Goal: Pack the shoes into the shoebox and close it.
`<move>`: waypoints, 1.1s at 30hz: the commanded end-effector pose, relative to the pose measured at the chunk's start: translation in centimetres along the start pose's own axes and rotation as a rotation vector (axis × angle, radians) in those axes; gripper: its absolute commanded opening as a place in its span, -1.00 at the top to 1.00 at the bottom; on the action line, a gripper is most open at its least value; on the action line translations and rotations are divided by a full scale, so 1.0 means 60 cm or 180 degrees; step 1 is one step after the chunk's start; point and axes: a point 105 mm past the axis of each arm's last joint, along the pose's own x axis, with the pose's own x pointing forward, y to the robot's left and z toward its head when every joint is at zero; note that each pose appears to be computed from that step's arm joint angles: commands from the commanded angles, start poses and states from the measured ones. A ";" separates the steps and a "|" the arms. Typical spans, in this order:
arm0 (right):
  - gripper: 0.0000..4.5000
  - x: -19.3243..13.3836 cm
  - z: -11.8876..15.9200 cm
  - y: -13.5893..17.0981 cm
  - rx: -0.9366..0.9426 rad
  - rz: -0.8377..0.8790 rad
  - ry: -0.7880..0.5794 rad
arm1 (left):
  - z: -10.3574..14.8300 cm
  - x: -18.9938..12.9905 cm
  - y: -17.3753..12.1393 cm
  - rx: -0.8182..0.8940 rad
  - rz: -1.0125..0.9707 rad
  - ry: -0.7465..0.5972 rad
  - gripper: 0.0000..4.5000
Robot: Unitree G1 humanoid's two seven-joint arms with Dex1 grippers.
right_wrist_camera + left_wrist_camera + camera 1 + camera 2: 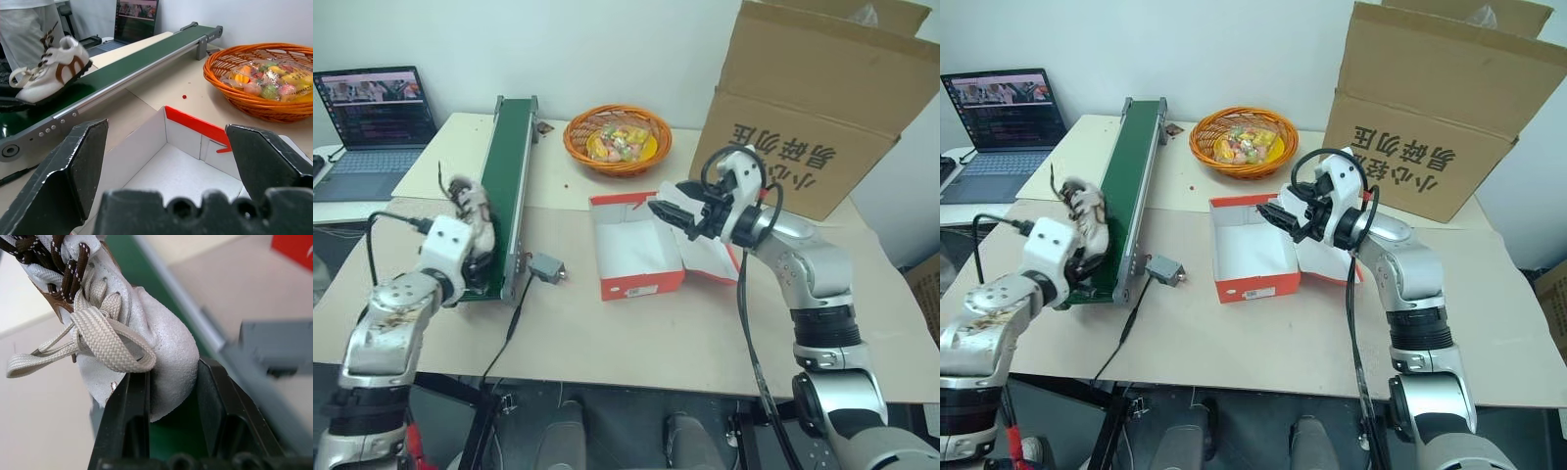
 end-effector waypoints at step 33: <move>-1.00 0.136 0.071 0.029 0.2948 0.0570 0.0479 | 0.203 -0.021 -0.192 0.0538 -0.1428 -0.1585 0.59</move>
